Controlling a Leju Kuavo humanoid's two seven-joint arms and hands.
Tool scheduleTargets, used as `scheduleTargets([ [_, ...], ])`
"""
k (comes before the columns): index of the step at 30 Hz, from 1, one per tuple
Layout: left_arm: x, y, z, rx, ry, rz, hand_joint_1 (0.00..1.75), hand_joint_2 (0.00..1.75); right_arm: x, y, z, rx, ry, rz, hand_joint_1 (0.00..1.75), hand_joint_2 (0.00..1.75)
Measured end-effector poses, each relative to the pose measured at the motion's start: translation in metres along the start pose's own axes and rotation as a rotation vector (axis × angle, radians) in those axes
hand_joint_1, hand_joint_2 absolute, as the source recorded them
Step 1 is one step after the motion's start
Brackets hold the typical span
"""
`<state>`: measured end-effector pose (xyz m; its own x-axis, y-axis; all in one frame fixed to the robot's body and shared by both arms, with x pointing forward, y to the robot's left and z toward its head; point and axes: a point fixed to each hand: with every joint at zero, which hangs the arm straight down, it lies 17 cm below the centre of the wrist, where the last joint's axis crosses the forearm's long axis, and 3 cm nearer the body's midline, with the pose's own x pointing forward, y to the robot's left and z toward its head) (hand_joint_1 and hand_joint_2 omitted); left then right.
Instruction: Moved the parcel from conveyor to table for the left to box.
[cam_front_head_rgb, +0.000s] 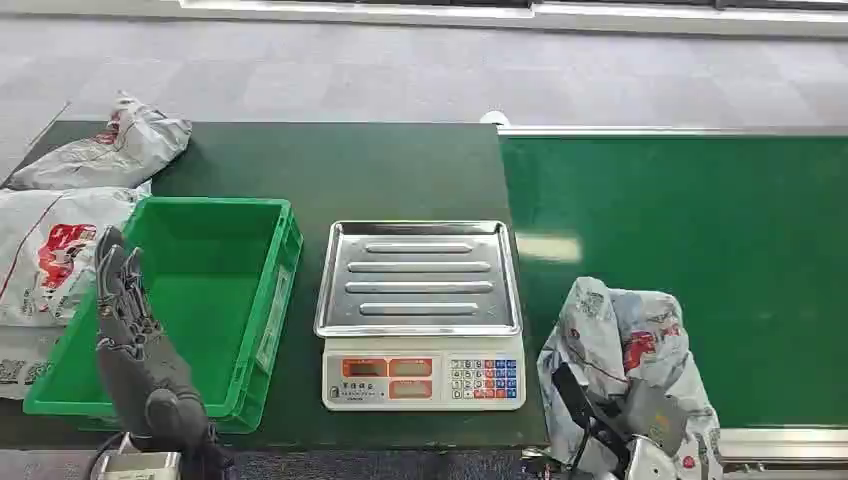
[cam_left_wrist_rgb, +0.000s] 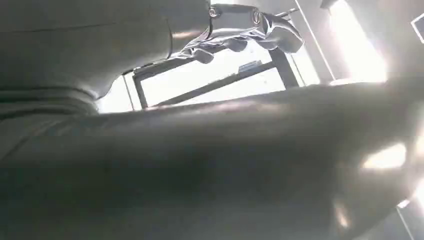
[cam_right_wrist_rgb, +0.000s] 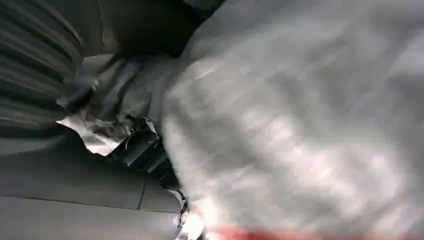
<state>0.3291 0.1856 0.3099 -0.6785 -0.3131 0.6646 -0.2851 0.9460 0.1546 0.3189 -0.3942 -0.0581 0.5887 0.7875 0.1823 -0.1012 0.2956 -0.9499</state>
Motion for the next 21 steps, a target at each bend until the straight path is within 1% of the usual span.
scheduleTargets([
  [3, 0.001, 0.001, 0.000, 0.005, -0.004, 0.011, 0.00, 0.00, 0.009, -0.072, -0.016, -0.202, -0.027, 0.032, 1.75, 1.75],
  [5, 0.001, -0.001, -0.003, 0.006, -0.009, 0.029, 0.00, 0.00, 0.022, -0.130, -0.033, -0.338, -0.036, 0.033, 1.75, 1.75],
  [6, 0.002, -0.001, -0.005, 0.008, -0.014, 0.041, 0.00, 0.00, 0.035, -0.165, -0.042, -0.413, -0.049, 0.034, 1.75, 1.75],
  [8, 0.003, -0.004, -0.013, 0.009, -0.023, 0.070, 0.00, 0.00, 0.084, -0.225, -0.057, -0.536, -0.150, 0.044, 1.75, 1.75],
  [10, 0.004, -0.007, -0.019, 0.010, -0.033, 0.082, 0.00, 0.00, 0.129, -0.271, -0.059, -0.630, -0.245, 0.055, 1.75, 1.75],
  [11, 0.004, -0.008, -0.021, 0.009, -0.034, 0.085, 0.00, 0.00, 0.144, -0.287, -0.058, -0.663, -0.280, 0.064, 1.75, 1.75],
  [14, 0.004, -0.009, -0.023, 0.010, -0.039, 0.093, 0.00, 0.00, 0.185, -0.312, -0.050, -0.728, -0.390, 0.096, 1.75, 1.75],
  [16, 0.004, -0.010, -0.026, 0.015, -0.043, 0.101, 0.00, 0.00, 0.232, -0.335, -0.045, -0.765, -0.497, 0.122, 1.75, 1.75],
  [18, 0.006, -0.010, -0.030, 0.021, -0.055, 0.108, 0.00, 0.00, 0.299, -0.346, -0.033, -0.745, -0.670, 0.160, 1.75, 1.75],
  [19, 0.007, -0.010, -0.032, 0.025, -0.062, 0.111, 0.00, 0.00, 0.334, -0.343, -0.025, -0.695, -0.767, 0.151, 1.75, 1.75],
  [21, 0.007, -0.009, -0.034, 0.033, -0.069, 0.125, 0.00, 0.00, 0.389, -0.337, -0.003, -0.623, -0.914, 0.120, 1.75, 1.75],
])
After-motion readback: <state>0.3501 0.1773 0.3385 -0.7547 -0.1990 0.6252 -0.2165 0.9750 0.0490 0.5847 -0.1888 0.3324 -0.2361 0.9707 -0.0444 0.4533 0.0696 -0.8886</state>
